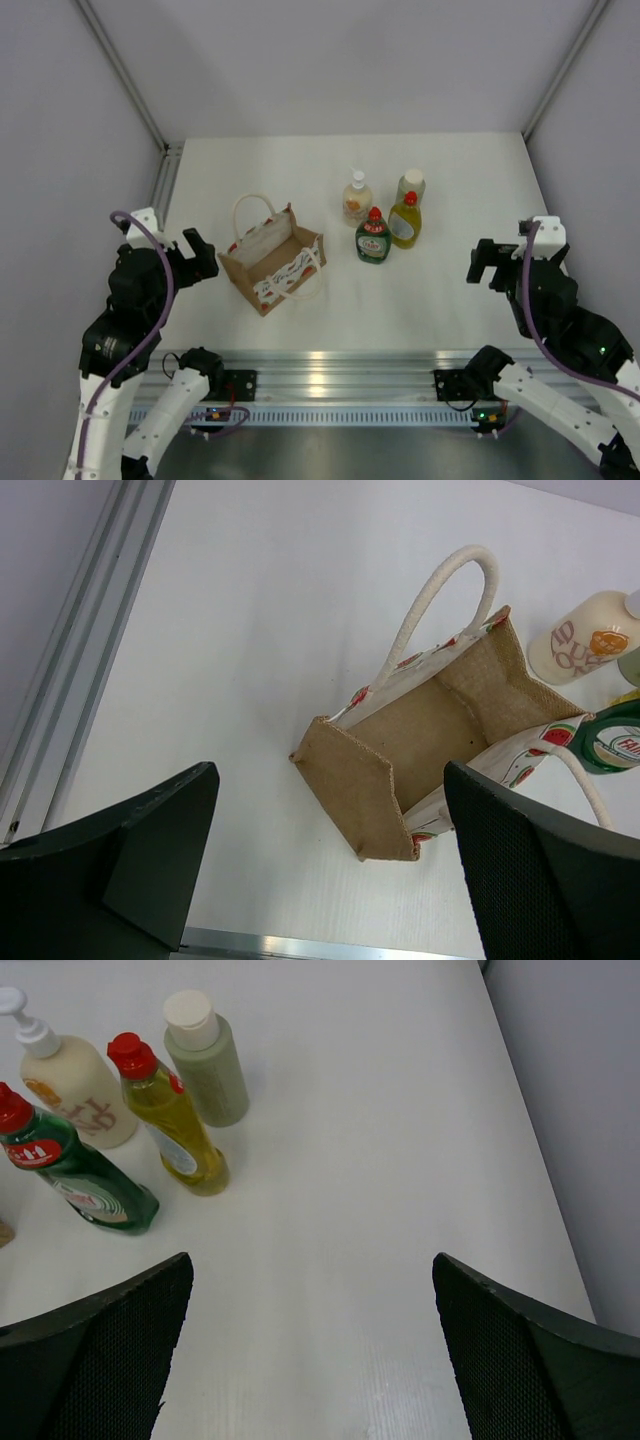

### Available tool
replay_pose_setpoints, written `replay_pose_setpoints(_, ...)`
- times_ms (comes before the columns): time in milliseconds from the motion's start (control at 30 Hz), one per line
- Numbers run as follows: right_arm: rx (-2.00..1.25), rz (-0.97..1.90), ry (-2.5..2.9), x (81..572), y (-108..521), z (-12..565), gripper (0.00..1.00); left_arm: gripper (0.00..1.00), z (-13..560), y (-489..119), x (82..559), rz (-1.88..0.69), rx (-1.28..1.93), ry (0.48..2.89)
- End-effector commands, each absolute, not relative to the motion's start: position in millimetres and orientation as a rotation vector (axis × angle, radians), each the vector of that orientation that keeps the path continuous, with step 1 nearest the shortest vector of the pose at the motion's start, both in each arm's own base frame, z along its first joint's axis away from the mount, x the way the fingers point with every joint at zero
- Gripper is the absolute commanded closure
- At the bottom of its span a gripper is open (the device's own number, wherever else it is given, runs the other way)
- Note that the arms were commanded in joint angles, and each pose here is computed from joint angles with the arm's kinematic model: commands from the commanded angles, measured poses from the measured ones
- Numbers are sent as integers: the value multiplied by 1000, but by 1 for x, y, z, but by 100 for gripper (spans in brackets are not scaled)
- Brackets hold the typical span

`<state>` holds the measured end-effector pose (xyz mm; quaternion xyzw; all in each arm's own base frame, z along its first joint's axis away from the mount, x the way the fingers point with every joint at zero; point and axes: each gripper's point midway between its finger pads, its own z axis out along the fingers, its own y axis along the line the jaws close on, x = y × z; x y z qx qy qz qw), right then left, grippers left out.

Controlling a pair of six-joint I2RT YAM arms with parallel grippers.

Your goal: Take the personal care products out of the canvas bag

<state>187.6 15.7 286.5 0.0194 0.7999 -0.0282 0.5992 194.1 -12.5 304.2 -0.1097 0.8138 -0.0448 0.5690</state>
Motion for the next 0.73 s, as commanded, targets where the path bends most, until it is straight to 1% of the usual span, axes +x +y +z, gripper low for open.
replay_pose_setpoints(0,81,-70,1833,177,1,298,1,2,303,-9,190,-87,-247,1907)
replay_pose_setpoints(700,115,-102,1832,181,-1,293,0,2,309,-12,188,-130,-270,1875)
